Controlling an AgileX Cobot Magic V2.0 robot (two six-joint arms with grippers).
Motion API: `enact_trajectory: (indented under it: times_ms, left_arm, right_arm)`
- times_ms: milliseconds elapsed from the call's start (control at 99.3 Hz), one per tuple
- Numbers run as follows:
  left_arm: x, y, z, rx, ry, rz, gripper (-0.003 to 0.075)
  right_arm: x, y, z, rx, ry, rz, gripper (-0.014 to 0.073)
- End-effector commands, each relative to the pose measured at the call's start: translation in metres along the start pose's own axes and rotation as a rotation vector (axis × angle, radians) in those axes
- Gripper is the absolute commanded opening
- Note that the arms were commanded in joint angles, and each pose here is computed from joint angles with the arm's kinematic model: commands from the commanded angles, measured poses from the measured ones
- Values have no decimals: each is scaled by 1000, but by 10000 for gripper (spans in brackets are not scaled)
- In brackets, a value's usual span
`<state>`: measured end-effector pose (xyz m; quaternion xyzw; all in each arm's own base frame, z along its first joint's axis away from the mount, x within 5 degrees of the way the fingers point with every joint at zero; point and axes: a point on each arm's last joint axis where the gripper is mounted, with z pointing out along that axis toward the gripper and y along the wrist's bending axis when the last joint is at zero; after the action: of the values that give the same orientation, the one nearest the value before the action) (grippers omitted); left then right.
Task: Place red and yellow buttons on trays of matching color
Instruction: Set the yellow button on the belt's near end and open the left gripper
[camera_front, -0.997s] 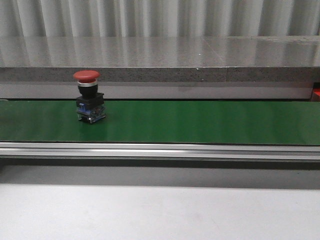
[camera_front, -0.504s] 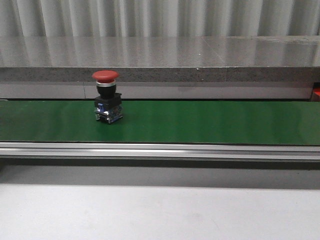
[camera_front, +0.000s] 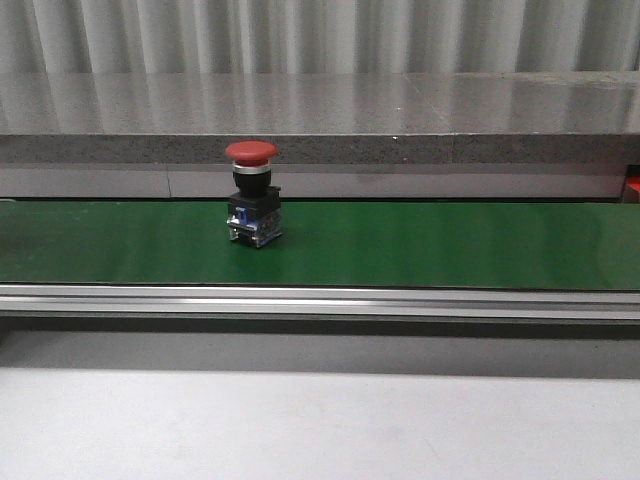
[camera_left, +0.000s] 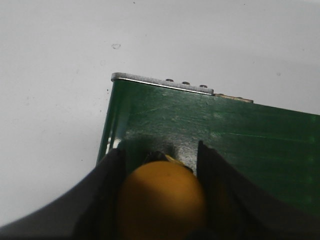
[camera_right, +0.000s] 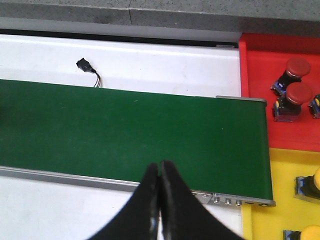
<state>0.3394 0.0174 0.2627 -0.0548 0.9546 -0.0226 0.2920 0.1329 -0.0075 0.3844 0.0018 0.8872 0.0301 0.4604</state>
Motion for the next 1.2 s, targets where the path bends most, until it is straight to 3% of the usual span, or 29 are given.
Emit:
enact_trajectory:
  times_ms: [0,393,494,927,1189]
  left_arm:
    - [-13,-3,-18,9,-97,3,111]
    - [-9,-4,-15,14,-50,-4,578]
    - [-9,-4,-15,15,-48,-5,659]
    - [-19,-37,-78,97,-206,78,663]
    - [-7,-37,-140,113,-373,95,663]
  right_arm:
    - [-10,0,-7,8,-85,-8,-124]
    - [-10,0,-7,8,-85,-8,-124]
    - [-10,0,-7,8,-85,-8,-124]
    - [-10,0,-7,8,-85,-8,-124]
    - [-10,0,-7,8,-85,-8,-124]
